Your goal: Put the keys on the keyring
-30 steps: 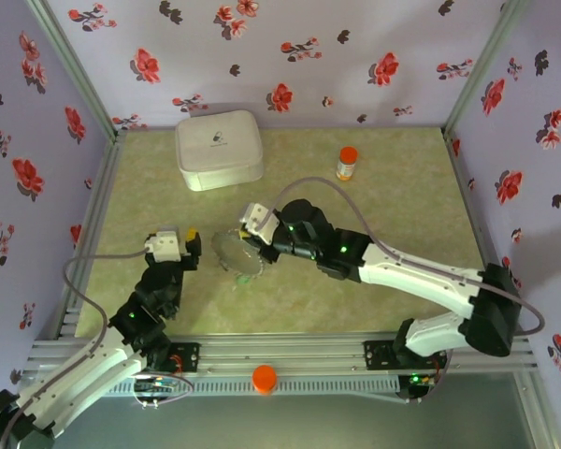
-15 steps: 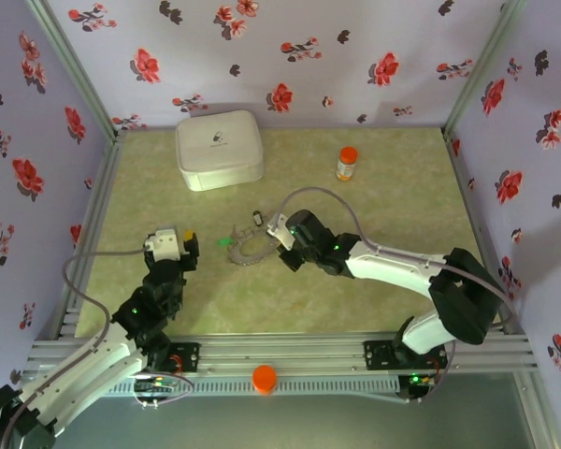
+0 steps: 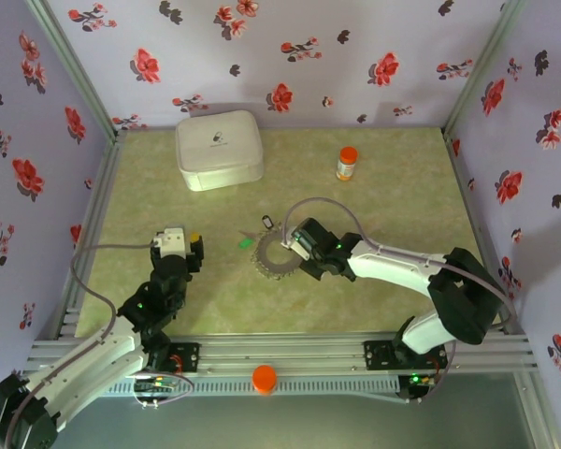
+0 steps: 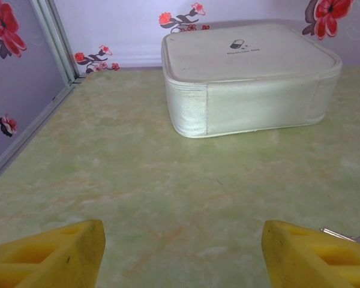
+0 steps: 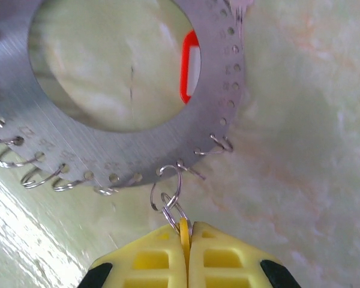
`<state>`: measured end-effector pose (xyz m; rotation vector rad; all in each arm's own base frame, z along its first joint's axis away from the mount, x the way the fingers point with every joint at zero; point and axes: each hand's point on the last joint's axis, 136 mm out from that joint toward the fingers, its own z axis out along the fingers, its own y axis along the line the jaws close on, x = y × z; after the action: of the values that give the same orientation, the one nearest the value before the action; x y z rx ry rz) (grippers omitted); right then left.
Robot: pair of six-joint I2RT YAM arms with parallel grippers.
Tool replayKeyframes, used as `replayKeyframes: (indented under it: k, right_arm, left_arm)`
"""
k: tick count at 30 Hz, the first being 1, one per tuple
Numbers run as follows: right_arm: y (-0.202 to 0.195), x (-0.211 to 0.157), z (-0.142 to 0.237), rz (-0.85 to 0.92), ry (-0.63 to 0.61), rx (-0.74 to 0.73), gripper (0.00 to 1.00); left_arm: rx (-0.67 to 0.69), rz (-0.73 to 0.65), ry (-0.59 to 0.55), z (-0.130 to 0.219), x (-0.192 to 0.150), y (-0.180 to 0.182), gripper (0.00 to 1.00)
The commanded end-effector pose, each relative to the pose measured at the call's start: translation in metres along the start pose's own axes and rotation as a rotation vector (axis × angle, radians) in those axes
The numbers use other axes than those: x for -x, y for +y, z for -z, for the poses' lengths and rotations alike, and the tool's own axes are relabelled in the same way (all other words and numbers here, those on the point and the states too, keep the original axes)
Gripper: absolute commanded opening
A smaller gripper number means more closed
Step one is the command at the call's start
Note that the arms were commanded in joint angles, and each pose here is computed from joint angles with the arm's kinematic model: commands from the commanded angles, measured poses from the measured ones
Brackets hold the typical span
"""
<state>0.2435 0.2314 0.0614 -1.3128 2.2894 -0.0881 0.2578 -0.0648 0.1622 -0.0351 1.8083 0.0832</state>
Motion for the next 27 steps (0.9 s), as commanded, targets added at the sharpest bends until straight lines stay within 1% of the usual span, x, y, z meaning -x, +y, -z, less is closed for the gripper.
replayKeyframes:
  k: [1, 9, 10, 11, 13, 14, 15, 17, 19, 21, 23, 25, 26, 27]
  right_arm:
    - [-0.014, -0.016, 0.004, 0.053, 0.105, -0.067, 0.0]
    - [-0.023, -0.048, -0.005, 0.132, 0.274, -0.13, 0.0]
    - [-0.023, -0.051, -0.007, 0.137, 0.292, -0.137, 0.03]
    - [-0.024, -0.054, -0.007, 0.14, 0.306, -0.143, 0.1]
    - [-0.025, -0.056, -0.007, 0.137, 0.314, -0.151, 0.29]
    - [-0.026, -0.055, -0.006, 0.131, 0.308, -0.158, 0.36]
    - [-0.027, -0.055, -0.005, 0.126, 0.299, -0.165, 0.42]
    - [-0.032, -0.055, -0.004, 0.111, 0.284, -0.181, 0.49]
    - [-0.038, -0.055, -0.002, 0.067, 0.272, -0.184, 0.53]
    - [-0.039, -0.051, 0.001, -0.001, 0.228, -0.141, 0.54]
    - [-0.036, -0.037, 0.011, -0.097, 0.121, -0.068, 0.56]
    - [-0.037, -0.016, 0.026, -0.254, -0.047, 0.046, 0.58]
    - [-0.039, -0.004, 0.036, -0.359, -0.158, 0.121, 0.61]
    - [-0.049, 0.002, 0.044, -0.451, -0.251, 0.151, 0.65]
  left_arm:
    - [-0.001, 0.037, -0.029, 0.0, 0.014, 0.0, 0.7]
    - [0.008, 0.027, -0.023, -0.004, 0.013, 0.002, 0.7]
    - [0.011, 0.026, -0.023, -0.005, 0.014, 0.003, 0.7]
    - [0.012, 0.023, -0.021, -0.005, 0.015, 0.003, 0.7]
    - [0.016, 0.01, -0.023, -0.006, 0.018, 0.005, 0.71]
    - [0.021, 0.003, -0.025, -0.006, 0.02, 0.006, 0.71]
    - [0.025, -0.007, -0.028, -0.007, 0.023, 0.007, 0.71]
    - [0.03, -0.022, -0.033, -0.008, 0.028, 0.009, 0.71]
    - [0.039, -0.039, -0.038, -0.01, 0.033, 0.013, 0.71]
    - [0.051, -0.055, -0.026, -0.013, 0.031, 0.017, 0.71]
    - [0.065, -0.048, -0.02, -0.017, 0.03, 0.022, 0.71]
    - [0.089, -0.046, -0.026, -0.021, 0.032, 0.028, 0.71]
    - [0.115, -0.044, -0.031, -0.024, 0.034, 0.034, 0.71]
    - [0.138, -0.035, -0.036, -0.028, 0.035, 0.039, 0.71]
